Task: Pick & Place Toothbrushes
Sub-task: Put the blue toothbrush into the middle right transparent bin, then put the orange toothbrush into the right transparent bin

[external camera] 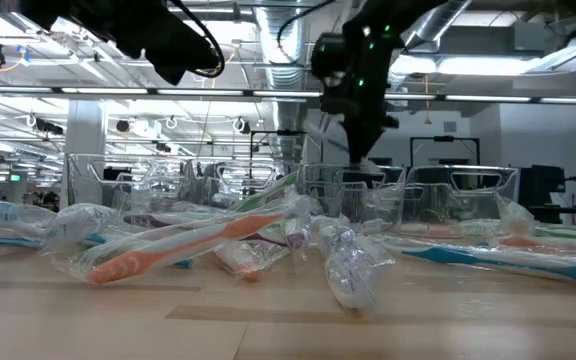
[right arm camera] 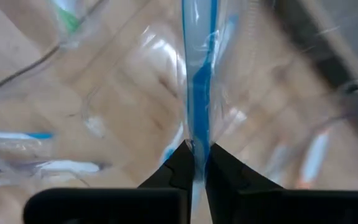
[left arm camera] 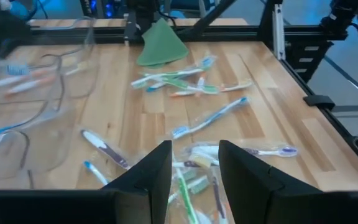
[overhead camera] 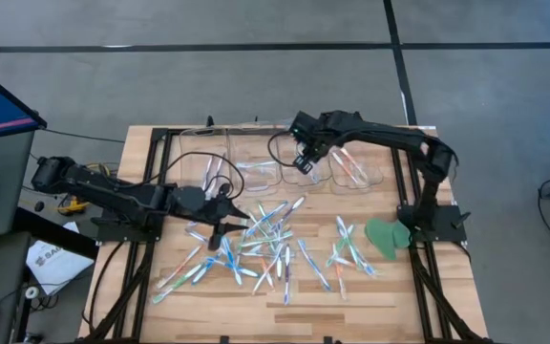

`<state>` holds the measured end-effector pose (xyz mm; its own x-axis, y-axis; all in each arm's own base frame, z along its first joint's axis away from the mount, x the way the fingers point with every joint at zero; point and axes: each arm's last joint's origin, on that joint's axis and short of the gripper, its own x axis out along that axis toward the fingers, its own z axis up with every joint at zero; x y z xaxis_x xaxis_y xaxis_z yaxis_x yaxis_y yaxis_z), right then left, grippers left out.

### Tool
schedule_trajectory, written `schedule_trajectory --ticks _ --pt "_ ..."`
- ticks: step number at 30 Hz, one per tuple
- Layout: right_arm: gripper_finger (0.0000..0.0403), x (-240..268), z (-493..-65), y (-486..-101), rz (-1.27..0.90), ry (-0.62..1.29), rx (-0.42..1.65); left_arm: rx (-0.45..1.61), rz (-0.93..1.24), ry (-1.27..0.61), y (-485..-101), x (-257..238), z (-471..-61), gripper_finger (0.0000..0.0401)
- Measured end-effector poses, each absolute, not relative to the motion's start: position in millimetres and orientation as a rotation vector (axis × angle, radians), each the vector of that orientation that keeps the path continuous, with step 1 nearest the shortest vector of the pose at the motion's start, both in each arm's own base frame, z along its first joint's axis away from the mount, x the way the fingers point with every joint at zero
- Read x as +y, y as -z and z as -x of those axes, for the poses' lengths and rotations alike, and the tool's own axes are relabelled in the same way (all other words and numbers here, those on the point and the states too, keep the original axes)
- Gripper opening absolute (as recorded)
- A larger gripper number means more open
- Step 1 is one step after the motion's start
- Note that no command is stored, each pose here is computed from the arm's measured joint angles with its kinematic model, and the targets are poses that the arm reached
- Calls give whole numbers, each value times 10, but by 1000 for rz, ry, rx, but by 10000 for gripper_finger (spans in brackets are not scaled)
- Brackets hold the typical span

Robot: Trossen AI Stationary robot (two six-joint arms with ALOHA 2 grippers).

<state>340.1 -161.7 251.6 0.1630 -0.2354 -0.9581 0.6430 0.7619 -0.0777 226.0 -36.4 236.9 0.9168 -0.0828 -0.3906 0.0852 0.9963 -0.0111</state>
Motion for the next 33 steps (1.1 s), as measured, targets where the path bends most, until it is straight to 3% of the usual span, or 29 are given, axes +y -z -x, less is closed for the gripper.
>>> schedule_trajectory --ticks 5,10,19,26,33 --pt "33 -1731 -3446 -2275 -408 633 1331 403 -11 109 -2367 -416 -2251 126" --pt "70 -1752 -3467 -2260 -375 608 1325 403 -14 120 -2367 -442 -2246 126" --pt "176 -1628 -3495 -2652 -441 553 1334 411 -18 119 -2359 -439 -2243 126" --pt "203 -1081 -3530 -3167 -404 442 1429 426 -32 122 -2347 -438 -2237 126" --pt "204 -304 -3599 -3158 -254 288 1543 471 -35 120 -2307 -435 -2219 126"
